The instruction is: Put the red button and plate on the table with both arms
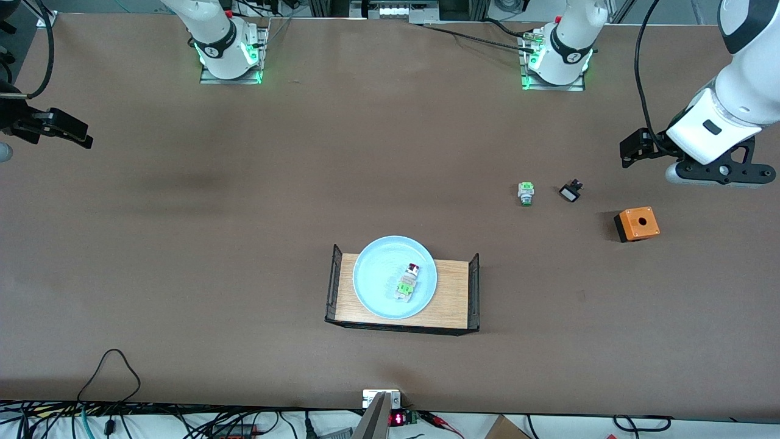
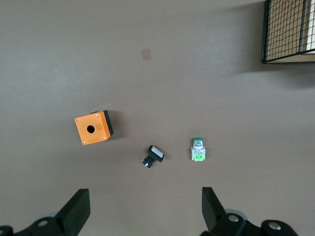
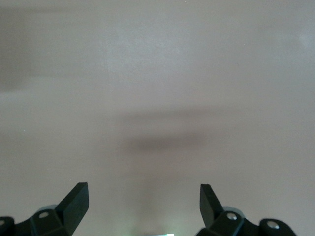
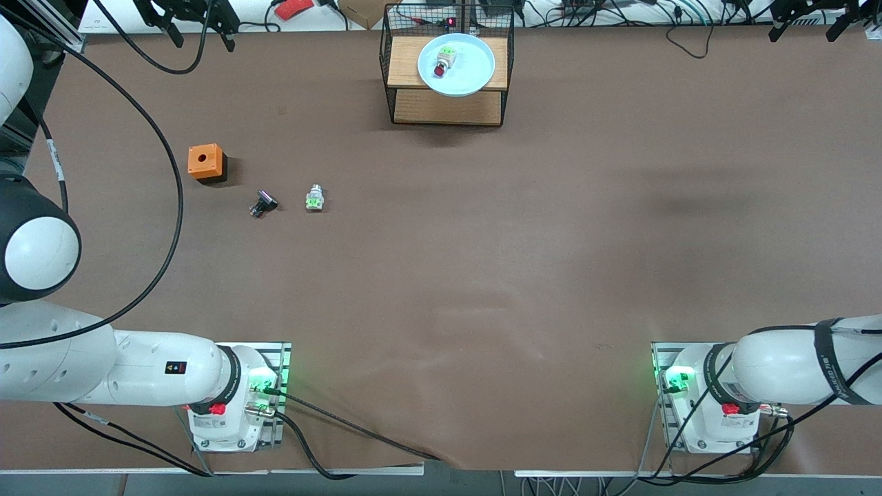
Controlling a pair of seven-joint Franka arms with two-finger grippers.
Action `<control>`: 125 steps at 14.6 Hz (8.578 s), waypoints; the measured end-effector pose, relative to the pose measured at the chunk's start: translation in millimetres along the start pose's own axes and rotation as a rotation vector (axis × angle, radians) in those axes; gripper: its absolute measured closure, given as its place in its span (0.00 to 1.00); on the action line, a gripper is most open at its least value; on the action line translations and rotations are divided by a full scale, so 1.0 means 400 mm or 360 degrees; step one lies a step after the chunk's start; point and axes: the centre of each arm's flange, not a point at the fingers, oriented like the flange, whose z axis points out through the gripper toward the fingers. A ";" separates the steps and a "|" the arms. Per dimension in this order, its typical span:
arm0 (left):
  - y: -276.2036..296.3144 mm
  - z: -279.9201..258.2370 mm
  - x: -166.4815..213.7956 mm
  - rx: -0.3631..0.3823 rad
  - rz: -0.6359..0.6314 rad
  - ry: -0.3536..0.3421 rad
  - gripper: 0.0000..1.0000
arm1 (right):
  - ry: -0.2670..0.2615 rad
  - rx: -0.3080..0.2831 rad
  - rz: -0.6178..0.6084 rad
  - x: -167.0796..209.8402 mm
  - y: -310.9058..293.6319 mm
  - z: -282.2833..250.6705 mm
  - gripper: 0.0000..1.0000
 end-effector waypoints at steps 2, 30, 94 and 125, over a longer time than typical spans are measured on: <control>0.001 0.003 -0.011 0.0003 0.0002 -0.0052 0.00 | -0.0006 -0.0001 -0.0002 0.004 -0.002 0.006 0.00; 0.812 0.273 0.309 -0.0231 0.0606 0.0644 0.00 | 0.0000 -0.0002 -0.0008 0.006 -0.007 0.005 0.00; 0.091 0.700 0.271 -0.0131 0.1152 0.0077 0.59 | -0.0066 0.0068 0.0624 -0.038 -0.685 0.148 0.00; 0.031 0.801 0.135 -0.0110 0.0946 0.0148 0.00 | 0.0125 0.0626 0.1516 0.095 -1.219 0.461 0.00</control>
